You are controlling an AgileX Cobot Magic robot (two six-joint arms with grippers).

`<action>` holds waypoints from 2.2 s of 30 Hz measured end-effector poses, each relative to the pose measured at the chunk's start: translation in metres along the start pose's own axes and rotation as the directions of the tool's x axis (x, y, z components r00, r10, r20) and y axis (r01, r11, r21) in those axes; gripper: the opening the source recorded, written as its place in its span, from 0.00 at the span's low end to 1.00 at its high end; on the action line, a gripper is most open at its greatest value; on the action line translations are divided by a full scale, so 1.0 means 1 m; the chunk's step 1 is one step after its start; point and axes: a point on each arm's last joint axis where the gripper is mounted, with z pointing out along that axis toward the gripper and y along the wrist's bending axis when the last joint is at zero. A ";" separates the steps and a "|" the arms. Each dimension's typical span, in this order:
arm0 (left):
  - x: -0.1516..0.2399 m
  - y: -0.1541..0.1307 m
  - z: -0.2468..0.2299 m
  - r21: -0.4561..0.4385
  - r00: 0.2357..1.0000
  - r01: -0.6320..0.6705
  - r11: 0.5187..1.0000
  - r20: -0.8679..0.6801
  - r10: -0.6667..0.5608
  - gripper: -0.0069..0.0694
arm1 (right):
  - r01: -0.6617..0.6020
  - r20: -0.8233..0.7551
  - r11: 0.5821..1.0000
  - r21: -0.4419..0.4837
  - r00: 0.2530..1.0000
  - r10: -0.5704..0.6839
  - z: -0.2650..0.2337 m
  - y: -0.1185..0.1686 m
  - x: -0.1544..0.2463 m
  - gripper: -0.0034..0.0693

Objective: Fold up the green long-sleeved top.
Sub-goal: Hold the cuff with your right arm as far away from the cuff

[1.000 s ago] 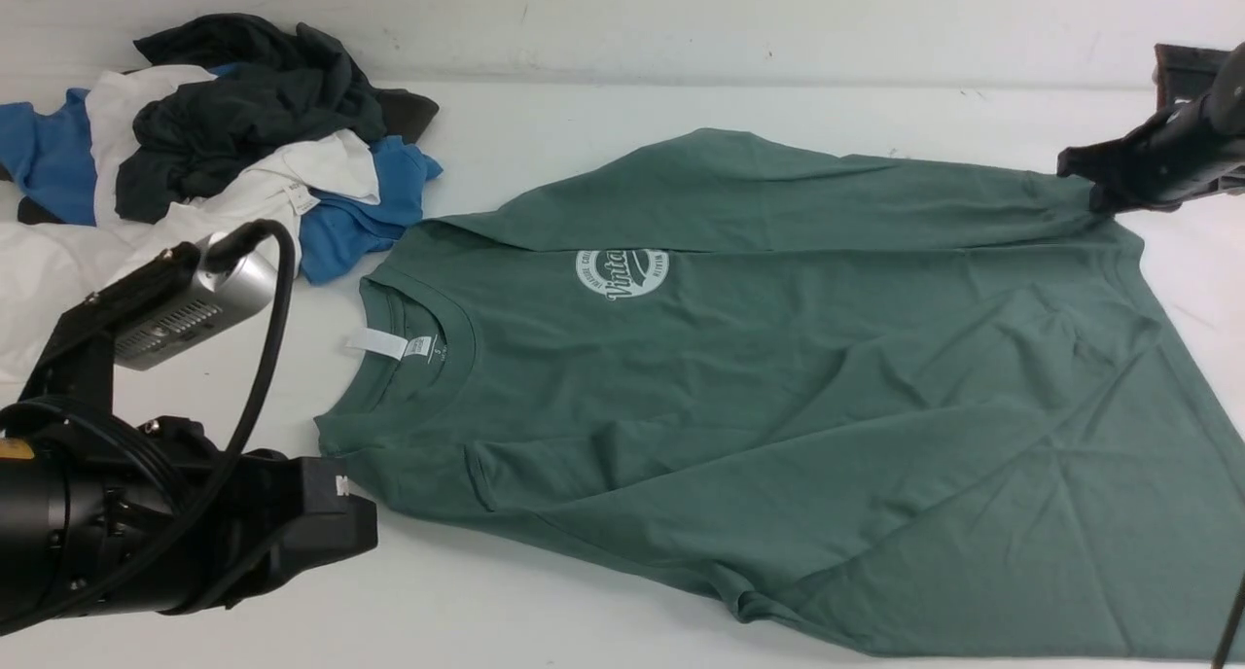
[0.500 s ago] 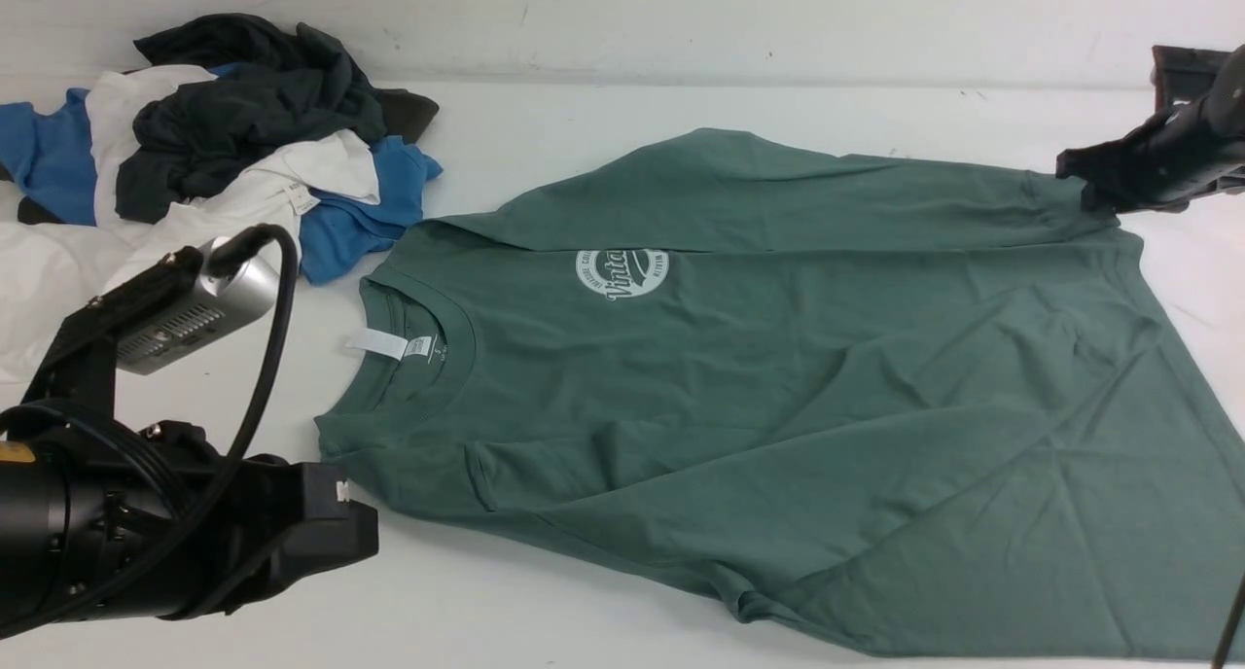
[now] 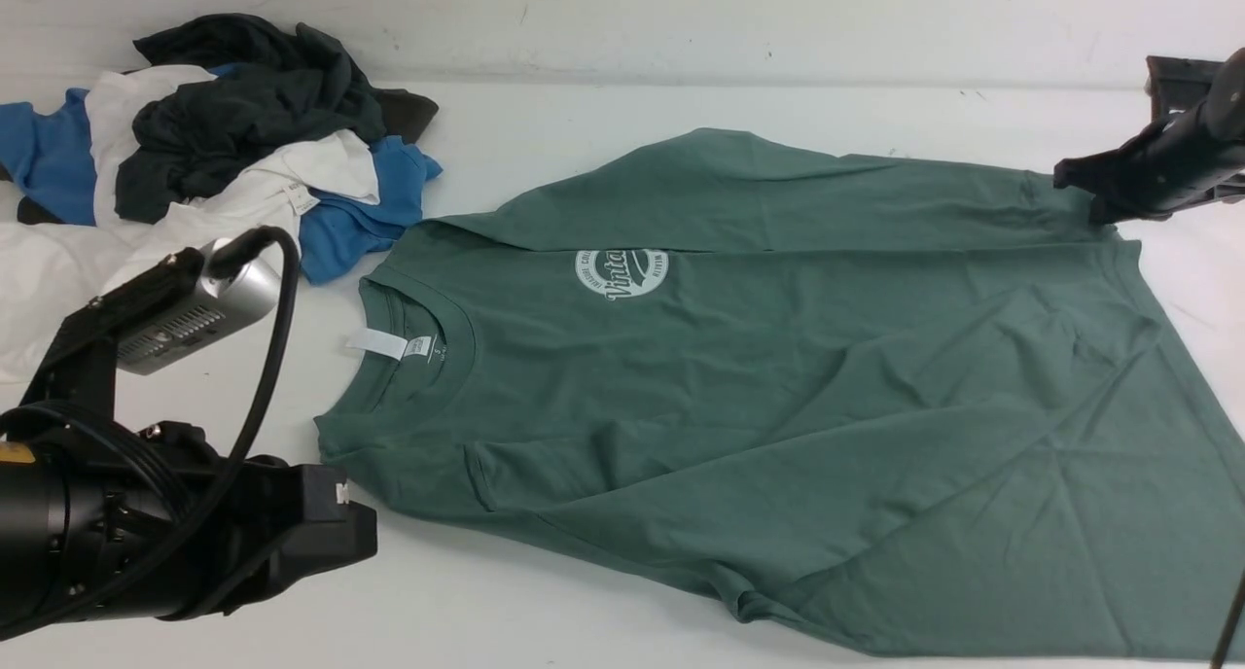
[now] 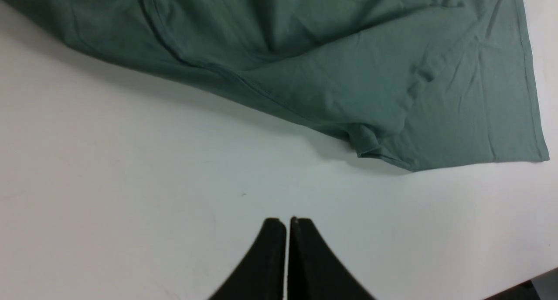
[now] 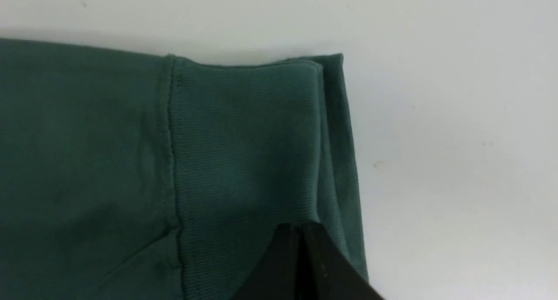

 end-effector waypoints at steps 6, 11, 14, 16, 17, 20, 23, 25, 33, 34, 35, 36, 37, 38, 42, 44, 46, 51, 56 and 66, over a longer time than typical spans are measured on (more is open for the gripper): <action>-0.003 0.001 0.000 -0.007 1.000 0.000 1.000 0.031 0.000 0.09 | 0.004 0.057 1.000 0.001 0.998 -0.004 -0.029 0.002 -0.018 0.03; -0.005 0.001 0.000 -0.013 0.998 -0.001 1.000 0.059 0.002 0.09 | -0.012 0.089 1.000 -0.005 0.996 0.012 -0.063 0.006 -0.034 0.03; -0.008 0.002 0.000 -0.018 0.996 -0.001 1.000 0.084 0.003 0.09 | -0.026 0.108 1.000 -0.005 0.994 0.027 -0.091 0.011 -0.044 0.03; -0.009 0.002 0.000 -0.021 0.995 -0.003 1.000 0.098 0.005 0.09 | -0.007 0.144 1.000 0.011 0.990 0.006 -0.117 0.018 -0.054 0.03; -0.009 0.002 0.000 -0.021 0.995 -0.003 1.000 0.098 0.005 0.09 | -0.007 0.148 1.000 0.011 0.989 0.005 -0.119 0.018 -0.055 0.03; -0.009 0.002 0.000 -0.029 0.995 -0.015 0.999 0.099 0.018 0.09 | 0.021 0.181 0.999 0.032 0.983 -0.027 -0.142 0.024 -0.063 0.03; -0.009 0.003 0.000 -0.034 0.995 -0.025 0.999 0.098 0.028 0.09 | 0.040 0.169 0.998 0.051 0.984 -0.048 -0.136 0.027 -0.058 0.03; -0.009 0.003 0.000 -0.035 0.995 -0.026 0.999 0.098 0.029 0.09 | 0.035 0.115 0.997 0.066 0.992 -0.043 -0.112 0.024 -0.047 0.05; -0.009 0.003 0.000 -0.036 0.995 -0.026 0.999 0.097 0.030 0.09 | -0.043 0.010 0.997 0.070 0.999 0.042 -0.024 0.006 -0.006 0.27; -0.009 0.003 0.000 -0.036 0.995 -0.026 0.999 0.097 0.030 0.09 | -0.044 0.010 0.997 0.069 0.999 0.043 -0.022 0.006 -0.006 0.28; -0.009 0.003 0.000 -0.036 0.995 -0.026 0.999 0.097 0.030 0.09 | -0.049 0.011 0.996 0.068 0.999 0.048 -0.014 0.004 -0.002 0.33; -0.009 0.003 0.000 -0.036 0.995 -0.026 0.999 0.097 0.030 0.09 | -0.052 0.011 0.996 0.069 0.999 0.051 -0.010 0.002 0.000 0.35; -0.009 0.003 0.000 -0.036 0.995 -0.026 0.999 0.098 0.030 0.09 | -0.052 0.006 0.996 0.068 0.999 0.052 -0.003 0.002 0.004 0.39; -0.009 0.003 0.000 -0.036 0.995 -0.026 0.999 0.098 0.030 0.09 | -0.052 0.006 0.996 0.068 0.999 0.052 -0.002 0.002 0.005 0.39; -0.010 0.003 -0.001 -0.038 0.994 -0.026 0.999 0.106 0.030 0.09 | -0.056 0.001 0.996 0.065 0.998 0.056 0.011 0.002 0.012 0.43; -0.010 0.003 -0.001 -0.038 0.994 -0.026 0.999 0.110 0.030 0.09 | -0.057 0.001 0.996 0.064 0.998 0.057 0.012 0.002 0.012 0.43; -0.010 0.003 -0.001 -0.039 0.993 -0.026 0.999 0.114 0.030 0.09 | -0.057 0.003 0.996 0.064 0.998 0.057 0.011 0.002 0.012 0.43; -0.011 0.003 -0.001 -0.040 0.993 -0.026 0.999 0.116 0.030 0.09 | -0.058 0.002 0.996 0.063 0.998 0.058 0.012 0.002 0.012 0.43; -0.011 0.003 -0.001 -0.040 0.993 -0.026 0.999 0.117 0.031 0.09 | -0.042 -0.001 0.997 0.061 0.999 0.042 0.012 0.002 0.012 0.33; -0.011 0.003 -0.001 -0.042 0.992 -0.026 0.999 0.125 0.031 0.09 | 0.008 -0.008 0.997 0.083 1.000 -0.007 0.012 0.000 0.013 0.11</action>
